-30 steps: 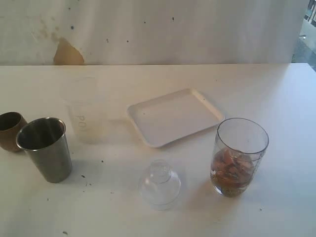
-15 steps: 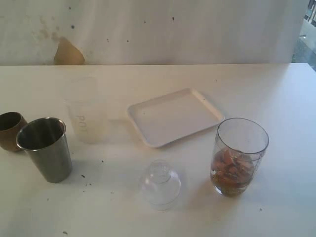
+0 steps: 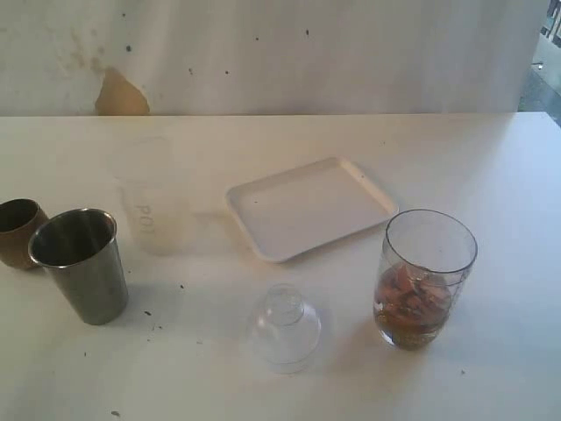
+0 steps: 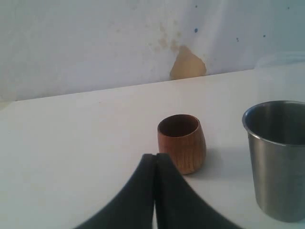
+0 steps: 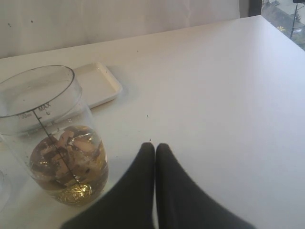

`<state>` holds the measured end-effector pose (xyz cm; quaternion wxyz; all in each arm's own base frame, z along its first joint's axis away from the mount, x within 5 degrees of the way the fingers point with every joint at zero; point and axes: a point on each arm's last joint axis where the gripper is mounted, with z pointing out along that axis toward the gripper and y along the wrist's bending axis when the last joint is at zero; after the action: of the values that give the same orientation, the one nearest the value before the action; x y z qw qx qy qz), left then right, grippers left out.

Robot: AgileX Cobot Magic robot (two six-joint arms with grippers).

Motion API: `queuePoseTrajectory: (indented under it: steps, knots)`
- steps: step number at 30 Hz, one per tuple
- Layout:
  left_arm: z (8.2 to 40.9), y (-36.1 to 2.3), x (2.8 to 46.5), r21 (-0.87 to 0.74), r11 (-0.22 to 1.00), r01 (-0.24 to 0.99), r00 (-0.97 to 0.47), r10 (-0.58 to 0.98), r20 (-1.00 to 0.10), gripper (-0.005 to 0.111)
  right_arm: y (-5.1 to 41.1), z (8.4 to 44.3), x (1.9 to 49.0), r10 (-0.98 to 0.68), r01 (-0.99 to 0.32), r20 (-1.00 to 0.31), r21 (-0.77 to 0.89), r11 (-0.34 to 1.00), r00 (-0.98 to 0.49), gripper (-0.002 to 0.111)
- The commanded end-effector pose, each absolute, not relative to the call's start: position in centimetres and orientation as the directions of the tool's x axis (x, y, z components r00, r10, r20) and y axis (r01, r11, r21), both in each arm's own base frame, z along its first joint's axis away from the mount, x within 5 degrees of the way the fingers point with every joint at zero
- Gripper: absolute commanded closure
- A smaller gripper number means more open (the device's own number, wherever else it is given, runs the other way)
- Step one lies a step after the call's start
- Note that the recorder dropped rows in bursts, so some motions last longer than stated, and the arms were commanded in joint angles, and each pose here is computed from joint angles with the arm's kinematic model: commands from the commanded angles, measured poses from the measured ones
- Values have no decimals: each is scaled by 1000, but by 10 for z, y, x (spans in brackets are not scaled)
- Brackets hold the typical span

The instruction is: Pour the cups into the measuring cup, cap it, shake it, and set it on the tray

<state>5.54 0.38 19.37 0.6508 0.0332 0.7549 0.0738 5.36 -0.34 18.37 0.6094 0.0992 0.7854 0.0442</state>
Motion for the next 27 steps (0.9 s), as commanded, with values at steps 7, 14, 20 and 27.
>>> queuePoseTrajectory:
  steps: [7, 14, 20, 27]
  knots:
    - [192, 4, 55, 161, 986, -42, -155, 152, -976, 107, -4, 183, 54, 200, 103, -953, 181, 978, -227, 108]
    - [192, 4, 55, 161, 986, -42, -155, 152, -976, 107, -3, 203, 56, 268, 50, -963, 267, 962, -15, 108]
    - [192, 4, 55, 161, 986, -42, -155, 152, -976, 107, -3, 232, 52, 477, -95, -833, 470, 878, 280, 108]
    - [192, 4, 55, 161, 986, -42, -155, 152, -976, 107, -1, 257, 45, 387, -143, -828, 361, 921, 405, 108]
